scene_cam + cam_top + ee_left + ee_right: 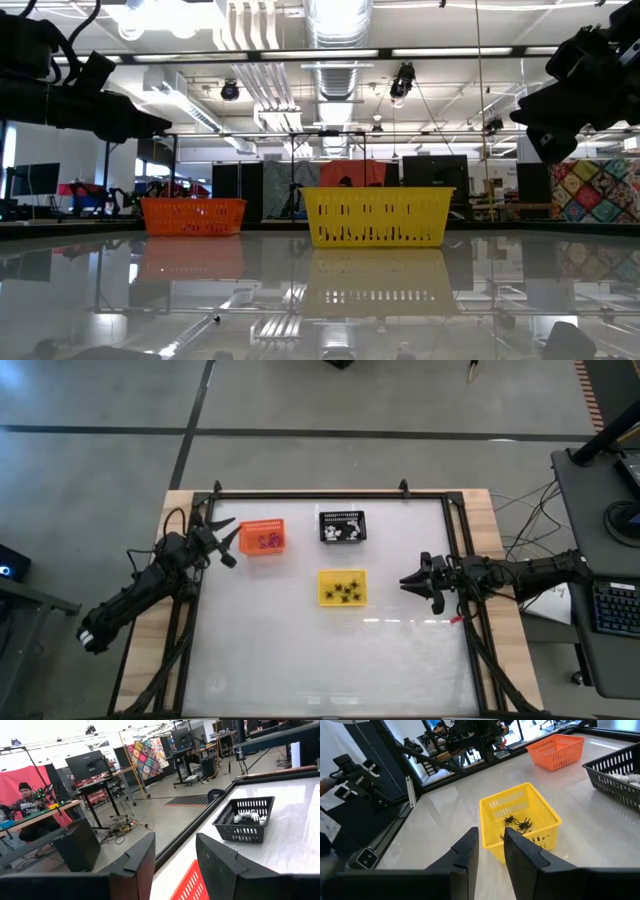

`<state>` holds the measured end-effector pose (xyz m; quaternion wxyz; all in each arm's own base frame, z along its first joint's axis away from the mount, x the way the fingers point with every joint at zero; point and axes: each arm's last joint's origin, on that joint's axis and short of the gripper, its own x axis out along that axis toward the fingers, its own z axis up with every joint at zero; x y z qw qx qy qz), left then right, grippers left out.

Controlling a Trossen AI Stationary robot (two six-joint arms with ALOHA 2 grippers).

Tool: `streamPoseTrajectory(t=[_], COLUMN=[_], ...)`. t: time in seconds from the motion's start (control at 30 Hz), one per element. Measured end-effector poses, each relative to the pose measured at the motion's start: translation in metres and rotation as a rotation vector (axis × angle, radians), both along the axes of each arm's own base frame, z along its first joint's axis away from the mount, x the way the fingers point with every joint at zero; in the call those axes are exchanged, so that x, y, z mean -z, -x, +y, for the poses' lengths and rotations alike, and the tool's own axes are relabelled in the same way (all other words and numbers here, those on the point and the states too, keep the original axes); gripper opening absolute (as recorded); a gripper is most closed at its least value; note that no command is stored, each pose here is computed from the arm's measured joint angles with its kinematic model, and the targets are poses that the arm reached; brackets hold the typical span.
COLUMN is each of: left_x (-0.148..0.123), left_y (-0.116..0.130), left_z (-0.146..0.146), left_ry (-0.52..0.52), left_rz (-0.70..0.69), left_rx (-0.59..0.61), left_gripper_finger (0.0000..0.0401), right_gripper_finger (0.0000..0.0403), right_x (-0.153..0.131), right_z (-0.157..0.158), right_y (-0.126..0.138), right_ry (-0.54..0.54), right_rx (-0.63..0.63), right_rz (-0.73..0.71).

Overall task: Sort Halloween decoration
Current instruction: Return to Home Position

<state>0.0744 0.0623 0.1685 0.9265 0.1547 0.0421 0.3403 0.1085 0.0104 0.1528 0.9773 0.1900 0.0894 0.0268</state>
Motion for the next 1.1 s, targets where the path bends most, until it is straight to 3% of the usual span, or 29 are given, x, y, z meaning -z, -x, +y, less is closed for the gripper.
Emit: streamPoseTrajectory(t=[0.9,1.1], left_x=[-0.0004,-0.0004], left_y=[0.0002,0.0001], left_z=[0.0001,0.0001], left_ry=[-0.001,-0.001], left_rz=[-0.003,-0.003], left_rx=[-0.006,-0.006], left_gripper_finger=[0.0125,0.0125], right_gripper_finger=[0.0073,0.0081], right_x=[0.0000,-0.0070], right_z=[0.0000,-0.0005], right_y=[0.0000,0.0048], right_ry=[0.000,-0.008], right_rx=[0.000,0.000], right_rz=[0.000,-0.082])
